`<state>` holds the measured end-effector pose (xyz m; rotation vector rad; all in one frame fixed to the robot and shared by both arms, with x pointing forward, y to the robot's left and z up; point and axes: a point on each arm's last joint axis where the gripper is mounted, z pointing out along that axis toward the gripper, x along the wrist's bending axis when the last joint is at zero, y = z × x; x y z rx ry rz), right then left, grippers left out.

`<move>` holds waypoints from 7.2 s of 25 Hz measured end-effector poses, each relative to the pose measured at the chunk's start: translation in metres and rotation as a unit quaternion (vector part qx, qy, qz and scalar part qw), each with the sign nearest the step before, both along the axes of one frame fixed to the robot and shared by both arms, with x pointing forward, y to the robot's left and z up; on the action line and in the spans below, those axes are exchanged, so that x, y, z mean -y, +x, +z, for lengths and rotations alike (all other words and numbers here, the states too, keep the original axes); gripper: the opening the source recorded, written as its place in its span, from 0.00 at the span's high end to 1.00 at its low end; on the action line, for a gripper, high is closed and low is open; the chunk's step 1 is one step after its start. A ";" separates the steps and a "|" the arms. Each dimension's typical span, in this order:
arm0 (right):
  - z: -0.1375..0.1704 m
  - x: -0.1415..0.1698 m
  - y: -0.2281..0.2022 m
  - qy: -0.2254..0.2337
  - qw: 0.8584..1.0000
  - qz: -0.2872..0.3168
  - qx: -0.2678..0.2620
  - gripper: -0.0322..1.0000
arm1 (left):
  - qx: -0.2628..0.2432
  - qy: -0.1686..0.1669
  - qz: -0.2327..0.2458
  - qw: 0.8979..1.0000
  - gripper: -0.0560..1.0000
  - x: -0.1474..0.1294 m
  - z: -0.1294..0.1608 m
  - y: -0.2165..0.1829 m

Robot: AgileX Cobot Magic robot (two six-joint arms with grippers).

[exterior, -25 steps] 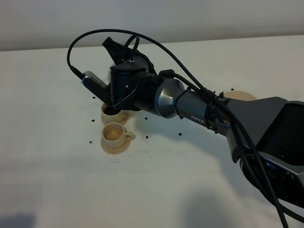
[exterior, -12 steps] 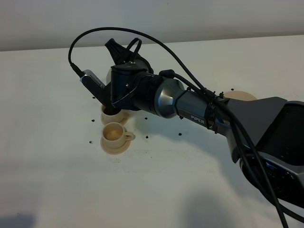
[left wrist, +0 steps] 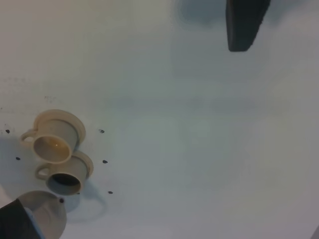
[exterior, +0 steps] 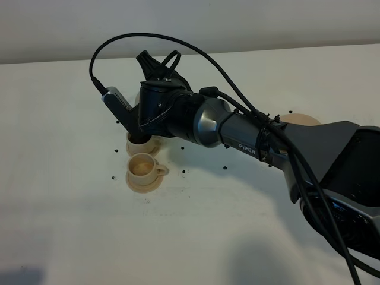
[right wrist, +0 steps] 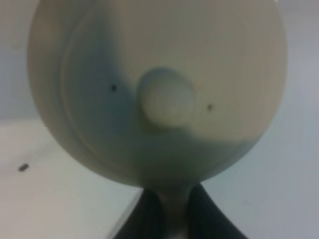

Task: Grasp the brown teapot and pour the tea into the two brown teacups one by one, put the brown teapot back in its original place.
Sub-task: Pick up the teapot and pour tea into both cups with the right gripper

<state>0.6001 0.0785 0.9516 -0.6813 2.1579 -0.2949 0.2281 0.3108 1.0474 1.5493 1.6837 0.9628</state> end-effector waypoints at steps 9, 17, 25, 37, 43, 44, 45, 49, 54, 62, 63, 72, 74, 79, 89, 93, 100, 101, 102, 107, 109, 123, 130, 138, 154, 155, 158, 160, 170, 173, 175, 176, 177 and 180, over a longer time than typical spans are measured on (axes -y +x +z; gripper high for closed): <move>0.019 0.018 0.008 0.096 0.990 -0.107 -0.014 0.84 | 0.000 0.000 0.000 1.000 0.37 0.000 0.000 0.000; 0.031 0.043 0.013 0.174 0.956 -0.230 -0.062 0.84 | 0.000 0.000 0.000 1.000 0.37 0.000 0.000 0.000; 0.051 0.051 0.007 0.252 0.915 -0.297 -0.104 0.84 | 0.000 0.000 0.000 1.000 0.37 0.000 0.000 0.000; 0.049 0.068 0.003 0.276 0.868 -0.389 -0.138 0.84 | 0.000 0.000 0.000 1.000 0.37 0.000 0.000 0.000; 0.062 0.080 -0.015 0.307 0.850 -0.398 -0.156 0.84 | 0.000 0.000 0.000 1.000 0.37 0.000 0.000 0.000; 0.062 0.081 -0.018 0.311 0.847 -0.400 -0.162 0.84 | 0.000 0.000 0.000 1.000 0.37 0.000 0.000 0.000; 0.061 0.082 -0.021 0.314 0.843 -0.404 -0.169 0.84 | 0.000 0.000 0.000 1.000 0.37 0.000 0.000 0.000; 0.054 0.081 -0.027 0.318 0.827 -0.418 -0.201 0.84 | 0.000 0.000 0.000 1.000 0.37 0.000 0.000 0.000; 0.052 0.075 -0.032 0.338 0.803 -0.430 -0.239 0.84 | 0.000 0.000 0.000 1.000 0.37 0.000 0.000 0.000; 0.024 0.068 -0.032 0.324 0.784 -0.453 -0.275 0.84 | 0.000 0.000 0.000 1.000 0.37 0.000 0.000 0.000; 0.021 0.067 -0.032 0.322 0.783 -0.454 -0.277 0.84 | 0.000 0.000 0.000 1.000 0.37 0.000 0.000 0.000; 0.020 0.070 -0.027 0.332 0.775 -0.460 -0.280 0.84 | 0.000 0.000 0.000 1.000 0.37 0.000 0.000 0.000; 0.020 0.069 -0.027 0.336 0.775 -0.457 -0.280 0.84 | 0.000 0.000 0.000 1.000 0.37 0.000 0.000 0.000; 0.017 0.069 -0.026 0.335 0.775 -0.457 -0.280 0.84 | 0.000 0.000 0.000 1.000 0.37 0.000 0.000 0.000; 0.027 0.074 -0.028 0.322 0.789 -0.454 -0.260 0.84 | 0.000 0.000 0.000 1.000 0.37 0.000 0.000 0.000; 0.046 0.074 -0.034 0.321 0.809 -0.433 -0.234 0.84 | 0.000 0.000 0.000 1.000 0.37 0.000 0.000 0.000; 0.058 0.065 -0.047 0.318 0.827 -0.414 -0.210 0.84 | 0.000 0.000 0.000 1.000 0.37 0.000 0.000 0.000; 0.056 0.065 -0.049 0.314 0.829 -0.412 -0.210 0.84 | 0.000 0.000 0.000 1.000 0.37 0.000 0.000 0.000; 0.055 0.066 -0.051 0.312 0.831 -0.409 -0.210 0.84 | 0.000 0.000 0.000 1.000 0.37 0.000 0.000 0.000; 0.045 0.077 -0.066 0.303 0.835 -0.405 -0.216 0.84 | 0.000 0.000 0.000 1.000 0.37 0.000 0.000 0.000; 0.044 0.081 -0.072 0.296 0.840 -0.403 -0.213 0.84 | 0.000 0.000 0.000 1.000 0.37 0.000 0.000 0.000; 0.035 0.064 -0.112 0.236 0.918 -0.279 -0.155 0.84 | 0.000 0.000 0.000 1.000 0.37 0.000 0.000 0.000; 0.025 0.055 -0.112 0.202 0.944 -0.231 -0.118 0.84 | 0.000 0.000 0.000 1.000 0.37 0.000 0.000 0.000; 0.017 0.051 -0.106 0.165 0.965 -0.186 -0.079 0.84 | 0.000 0.000 0.000 1.000 0.37 0.000 0.000 0.000; 0.005 0.041 -0.093 0.118 0.988 -0.098 -0.013 0.84 | 0.000 0.000 0.000 1.000 0.37 0.000 0.000 0.000; 0.003 0.040 -0.092 0.115 0.989 -0.092 -0.011 0.84 | 0.000 0.000 0.000 1.000 0.37 0.000 0.000 0.000; -0.002 0.038 -0.090 0.105 0.991 -0.081 -0.005 0.84 | 0.000 0.000 0.000 1.000 0.37 0.000 0.000 0.000; -0.005 0.037 -0.089 0.097 0.993 -0.072 0.001 0.84 | 0.000 0.000 0.000 1.000 0.37 0.000 0.000 0.000; -0.016 0.033 -0.085 0.072 0.996 -0.043 0.026 0.84 | 0.000 0.000 0.000 1.000 0.37 0.000 0.000 0.000; -0.017 0.033 -0.084 0.067 0.997 -0.038 0.031 0.84 | 0.000 0.000 0.000 1.000 0.37 0.000 0.000 0.000; -0.016 0.032 -0.084 0.065 0.997 -0.033 0.036 0.84 | 0.000 0.000 0.000 1.000 0.37 0.000 0.000 0.000; -0.016 0.032 -0.083 0.063 0.997 -0.031 0.038 0.84 | 0.000 0.000 0.000 1.000 0.37 0.000 0.000 0.000; -0.015 0.032 -0.083 0.062 0.997 -0.029 0.040 0.84 | 0.000 0.000 0.000 1.000 0.37 0.000 0.000 0.000; -0.015 0.032 -0.083 0.061 0.997 -0.026 0.042 0.84 | 0.000 0.000 0.000 1.000 0.37 0.000 0.000 0.000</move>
